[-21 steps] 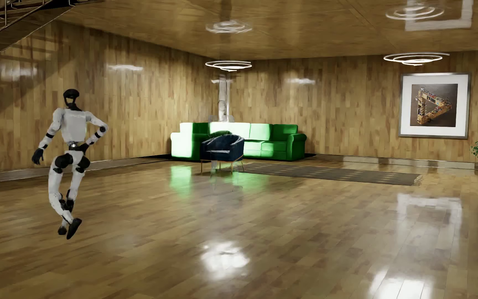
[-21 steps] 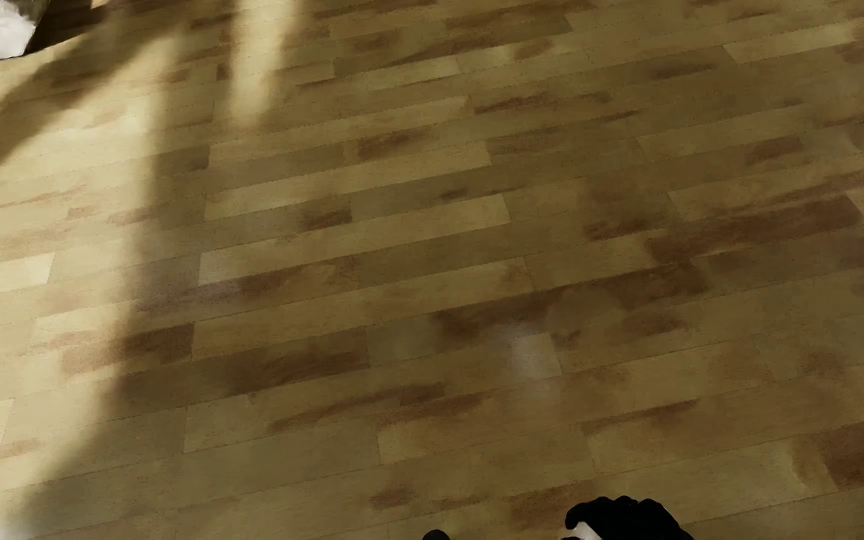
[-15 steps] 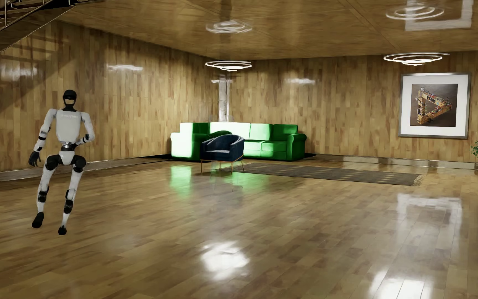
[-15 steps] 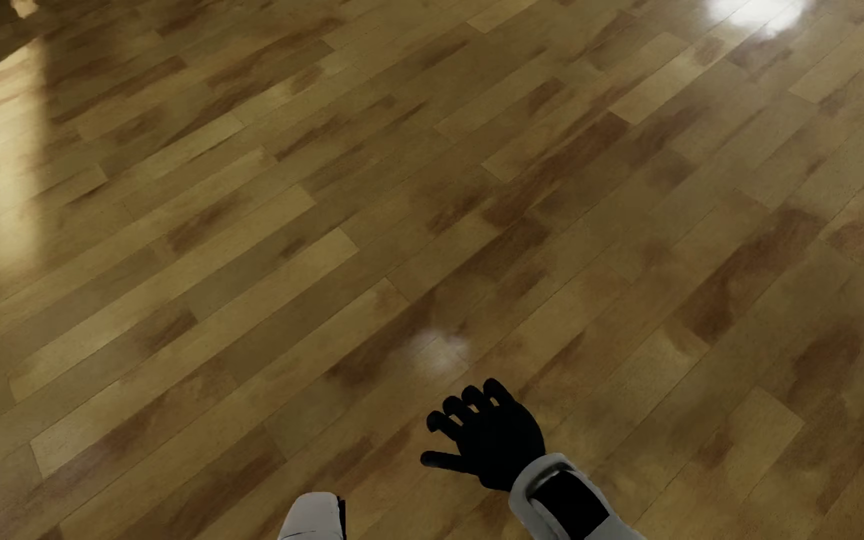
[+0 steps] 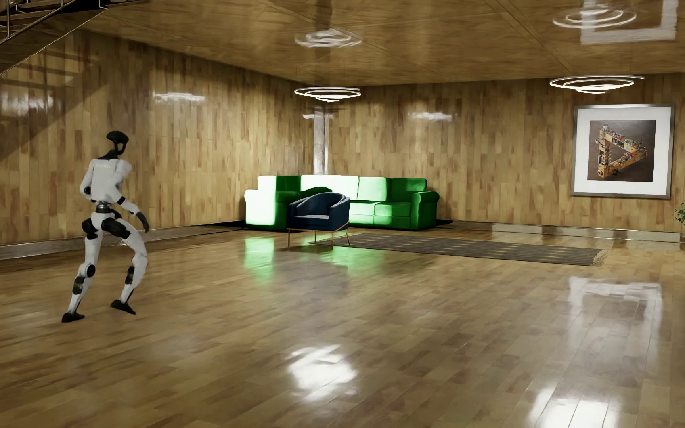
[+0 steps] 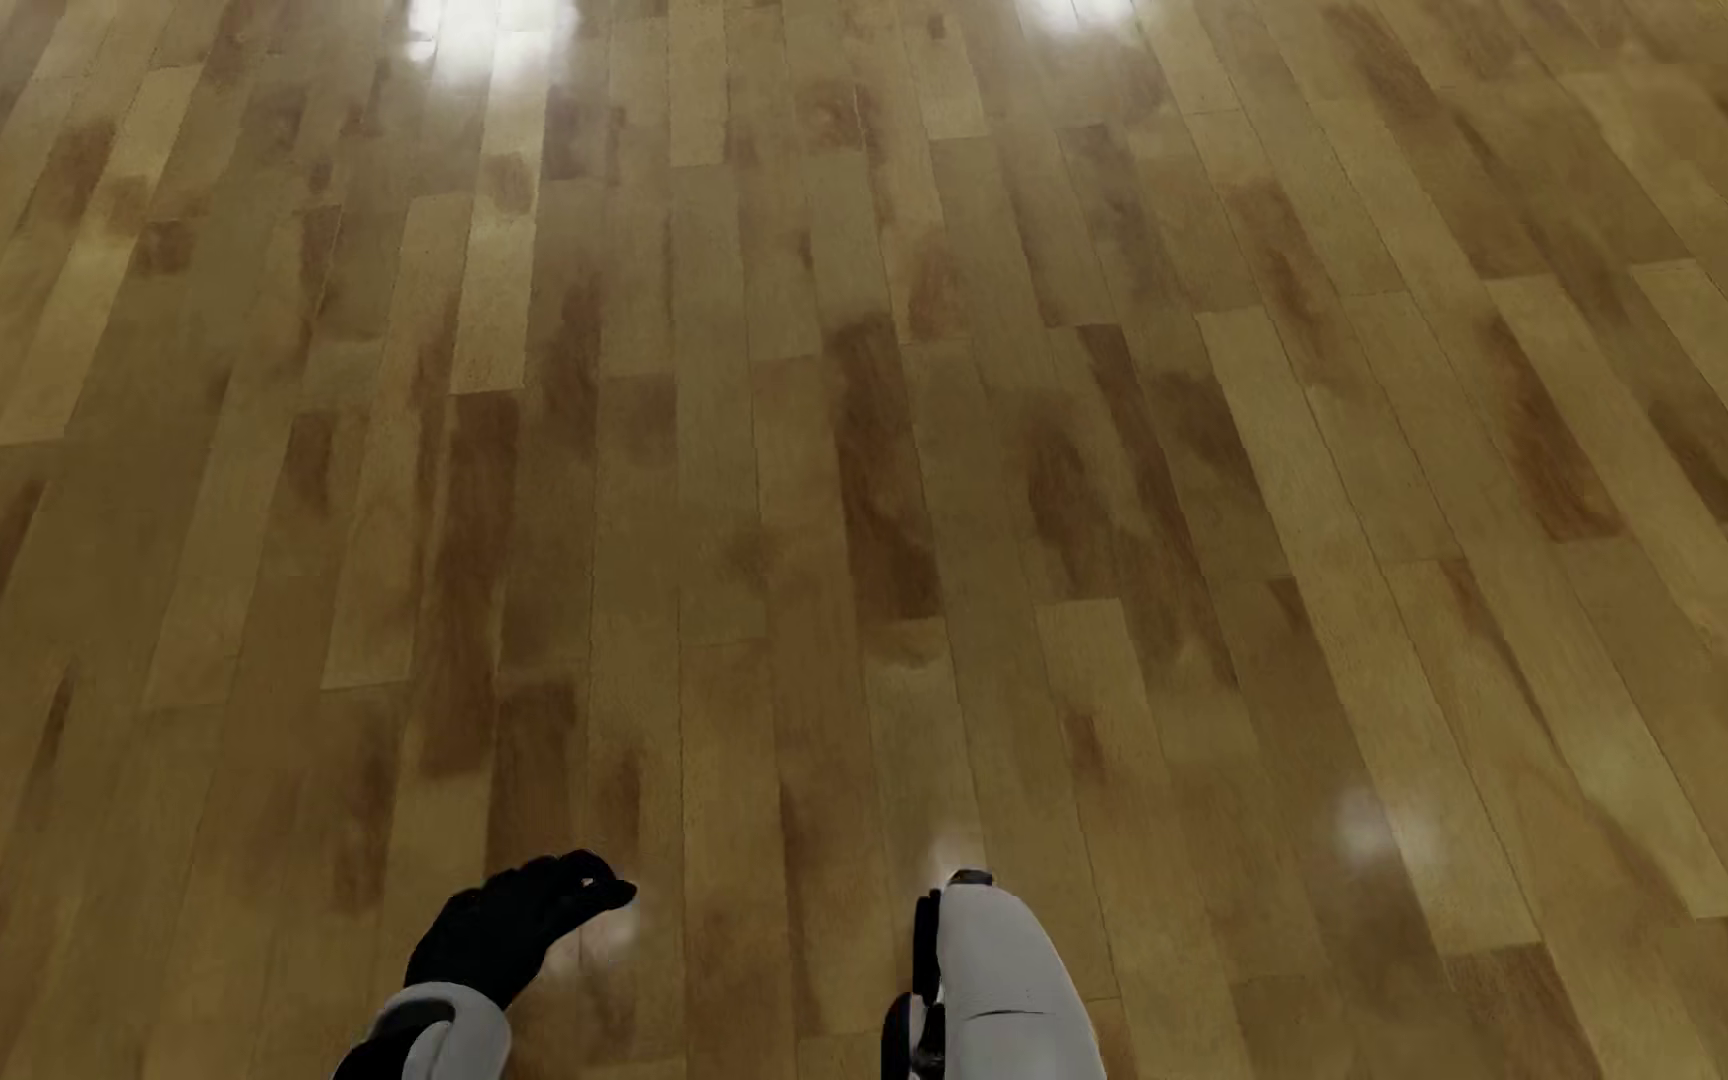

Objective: Approach the sofa

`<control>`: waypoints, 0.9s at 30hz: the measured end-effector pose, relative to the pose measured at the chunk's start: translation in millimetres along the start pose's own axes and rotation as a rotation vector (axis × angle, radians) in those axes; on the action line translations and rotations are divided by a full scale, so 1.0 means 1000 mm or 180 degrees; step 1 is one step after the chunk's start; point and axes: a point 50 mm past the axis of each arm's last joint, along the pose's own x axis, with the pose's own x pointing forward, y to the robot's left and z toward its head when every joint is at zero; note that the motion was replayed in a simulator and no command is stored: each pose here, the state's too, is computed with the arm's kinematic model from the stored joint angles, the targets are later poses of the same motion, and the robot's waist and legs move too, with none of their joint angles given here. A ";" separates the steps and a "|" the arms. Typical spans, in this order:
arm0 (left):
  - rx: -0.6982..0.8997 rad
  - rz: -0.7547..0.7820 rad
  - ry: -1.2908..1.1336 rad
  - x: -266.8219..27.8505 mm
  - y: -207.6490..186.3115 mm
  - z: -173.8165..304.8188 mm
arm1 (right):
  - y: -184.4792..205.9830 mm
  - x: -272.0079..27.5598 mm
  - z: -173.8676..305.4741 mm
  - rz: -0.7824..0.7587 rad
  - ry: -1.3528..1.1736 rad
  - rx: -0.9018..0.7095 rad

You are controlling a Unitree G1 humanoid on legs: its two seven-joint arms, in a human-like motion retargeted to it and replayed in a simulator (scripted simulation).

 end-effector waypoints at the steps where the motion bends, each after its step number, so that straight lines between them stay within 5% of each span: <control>1: -0.0191 0.0232 -0.0355 0.001 0.018 0.019 | 0.008 0.005 -0.020 0.0315 0.0071 0.0744; 3: -0.0170 0.0578 -0.0895 0.000 0.054 0.045 | 0.021 0.015 -0.046 0.0592 0.0039 0.1094; 6: -0.0077 0.0839 -0.0986 -0.004 0.076 0.050 | 0.048 0.028 -0.070 0.0799 0.0214 0.0572; 8: -0.0363 0.0674 -0.0357 0.003 0.053 0.023 | 0.079 0.028 -0.075 0.1101 0.0610 0.0238; 11: -0.0472 -0.0483 0.0963 0.006 -0.032 -0.033 | 0.116 0.015 -0.026 0.1751 0.0236 -0.0233; 15: -0.0384 -0.1565 0.2045 -0.070 -0.125 -0.090 | 0.064 0.013 0.102 0.0715 -0.1368 -0.0412; 20: -0.0978 -0.1789 0.2744 -0.151 -0.160 -0.120 | -0.050 -0.045 0.216 -0.0825 -0.3155 -0.0048; 23: -0.1098 -0.2090 0.2754 -0.165 -0.172 -0.114 | -0.090 -0.060 0.225 -0.1200 -0.3583 -0.0164; 27: -0.1154 -0.1912 0.2527 -0.134 -0.167 -0.094 | -0.073 -0.018 0.188 -0.0795 -0.2773 0.0057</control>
